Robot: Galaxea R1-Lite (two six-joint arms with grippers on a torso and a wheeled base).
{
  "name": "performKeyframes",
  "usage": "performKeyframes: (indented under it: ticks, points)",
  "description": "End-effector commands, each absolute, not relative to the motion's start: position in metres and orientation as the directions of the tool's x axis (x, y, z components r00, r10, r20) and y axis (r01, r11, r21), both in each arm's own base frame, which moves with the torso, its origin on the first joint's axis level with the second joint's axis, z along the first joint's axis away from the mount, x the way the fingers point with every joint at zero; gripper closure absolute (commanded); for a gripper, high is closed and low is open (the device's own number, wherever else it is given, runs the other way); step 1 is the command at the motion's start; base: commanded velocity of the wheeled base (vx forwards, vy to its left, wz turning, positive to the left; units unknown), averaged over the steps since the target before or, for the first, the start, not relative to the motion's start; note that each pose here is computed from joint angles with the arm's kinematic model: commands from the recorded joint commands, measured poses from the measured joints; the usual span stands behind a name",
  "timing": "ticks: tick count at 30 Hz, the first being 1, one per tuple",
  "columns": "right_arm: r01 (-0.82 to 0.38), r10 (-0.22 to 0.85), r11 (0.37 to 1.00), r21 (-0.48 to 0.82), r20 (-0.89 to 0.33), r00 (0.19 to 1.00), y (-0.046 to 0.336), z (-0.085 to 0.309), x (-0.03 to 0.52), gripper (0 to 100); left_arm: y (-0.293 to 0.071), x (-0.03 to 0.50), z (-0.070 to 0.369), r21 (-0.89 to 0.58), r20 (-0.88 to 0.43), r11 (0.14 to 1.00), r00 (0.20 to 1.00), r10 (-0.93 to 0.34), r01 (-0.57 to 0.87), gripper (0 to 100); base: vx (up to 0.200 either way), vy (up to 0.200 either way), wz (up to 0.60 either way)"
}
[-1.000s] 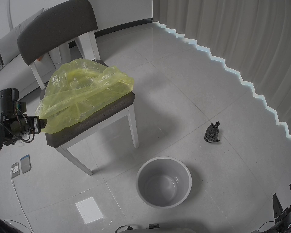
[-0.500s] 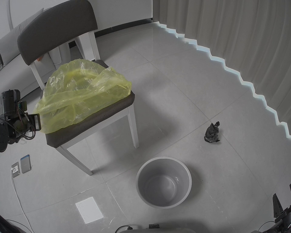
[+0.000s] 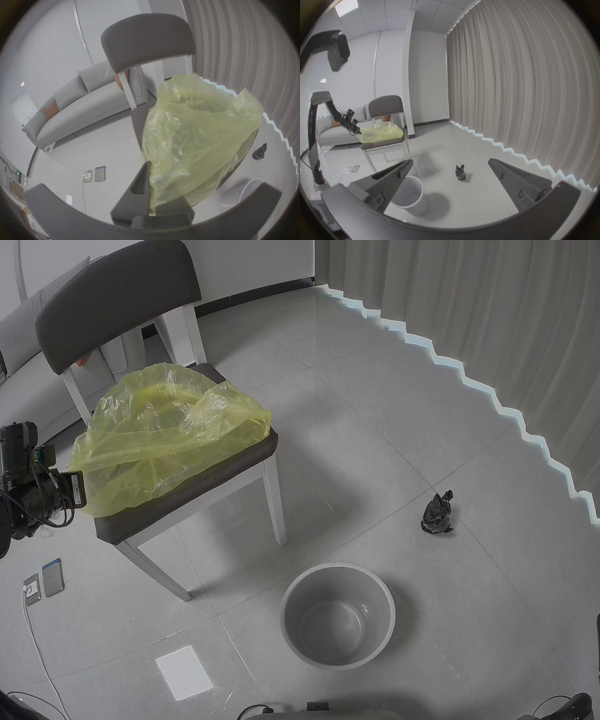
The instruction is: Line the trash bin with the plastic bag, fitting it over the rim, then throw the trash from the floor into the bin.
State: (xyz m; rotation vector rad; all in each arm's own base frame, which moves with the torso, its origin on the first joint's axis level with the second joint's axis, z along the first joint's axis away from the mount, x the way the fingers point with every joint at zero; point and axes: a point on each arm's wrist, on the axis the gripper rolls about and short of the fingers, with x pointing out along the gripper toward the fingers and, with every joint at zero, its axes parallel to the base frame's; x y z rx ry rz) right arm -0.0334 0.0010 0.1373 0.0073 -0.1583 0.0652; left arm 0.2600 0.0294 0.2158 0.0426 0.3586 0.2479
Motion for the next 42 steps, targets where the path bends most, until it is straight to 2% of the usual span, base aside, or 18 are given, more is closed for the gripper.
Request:
performKeyframes:
  ticks: [1, 2, 3, 7, 8, 15, 16, 17, 19, 23, 30, 36, 42]
  points:
    - [-0.149, 0.148, 0.989, 0.004, 0.097, 0.984, 0.003, 0.223, 0.005, 0, -0.005, 0.212, 0.281, 0.053, -0.096, 0.996, 0.993, 0.074, -0.069, 100, 0.000, 0.000, 0.00]
    - [-0.187, 0.186, 0.982, 0.001, 0.101, 0.977, 0.004, 0.249, 0.026, 0, -0.020, 0.191, 0.308, 0.051, -0.005, 0.999, 1.000, -0.003, 0.003, 100, 0.000, 0.000, 0.00]
    - [-0.197, 0.196, 0.980, -0.001, 0.109, 0.974, 0.005, 0.260, 0.035, 0, -0.026, 0.179, 0.321, 0.058, 0.029, 0.997, 0.998, -0.047, 0.046, 100, 0.000, 0.000, 0.00]
    - [-0.219, 0.219, 0.976, -0.011, 0.118, 0.969, 0.007, 0.280, 0.057, 0, -0.031, 0.156, 0.344, 0.074, 0.060, 0.992, 0.992, -0.108, 0.104, 100, 0.000, 0.000, 0.00]
    - [-0.269, 0.271, 0.963, -0.027, 0.111, 0.956, 0.011, 0.292, 0.071, 0, -0.036, 0.139, 0.354, 0.104, 0.075, 0.979, 0.980, -0.182, 0.174, 100, 0.000, 0.000, 0.00]
    - [-0.351, 0.351, 0.936, -0.014, 0.042, 0.935, 0.024, 0.300, 0.110, 0, -0.046, 0.084, 0.406, 0.146, 0.146, 0.903, 0.894, -0.424, 0.404, 100, 0.000, 0.000, 0.00]
    - [-0.351, 0.351, 0.936, -0.014, 0.042, 0.935, 0.024, 0.300, 0.110, 0, -0.046, 0.084, 0.406, 0.146, 0.146, 0.903, 0.894, -0.424, 0.404, 100, 0.000, 0.000, 0.00]
    - [-0.367, 0.367, 0.930, -0.010, 0.021, 0.930, 0.027, 0.299, 0.119, 0, -0.046, 0.070, 0.419, 0.158, 0.149, 0.870, 0.859, -0.489, 0.468, 100, 0.000, 0.000, 0.00]
    - [-0.381, 0.381, 0.924, -0.008, 0.008, 0.924, 0.031, 0.300, 0.126, 0, -0.044, 0.061, 0.427, 0.176, 0.146, 0.842, 0.832, -0.535, 0.510, 100, 0.000, 0.000, 0.00]
    - [-0.402, 0.402, 0.915, -0.001, -0.011, 0.915, 0.036, 0.303, 0.140, 0, -0.045, 0.056, 0.426, 0.208, 0.121, 0.810, 0.808, -0.577, 0.548, 100, 0.000, 0.000, 0.00]
    - [-0.429, 0.429, 0.903, 0.004, -0.014, 0.903, 0.048, 0.317, 0.170, 0, -0.060, 0.065, 0.400, 0.218, 0.021, 0.751, 0.766, -0.642, 0.624, 100, 0.000, 0.000, 0.00]
    - [-0.453, 0.454, 0.891, 0.020, -0.027, 0.891, 0.055, 0.321, 0.190, 0, -0.075, 0.076, 0.394, 0.247, 0.037, 0.697, 0.712, -0.701, 0.673, 100, 0.000, 0.000, 0.00]
    - [-0.567, 0.578, 0.815, 0.118, -0.102, 0.810, 0.076, 0.302, 0.185, 0, -0.084, 0.084, 0.394, 0.271, 0.034, 0.692, 0.712, -0.701, 0.669, 100, 0.000, 0.000, 0.00]
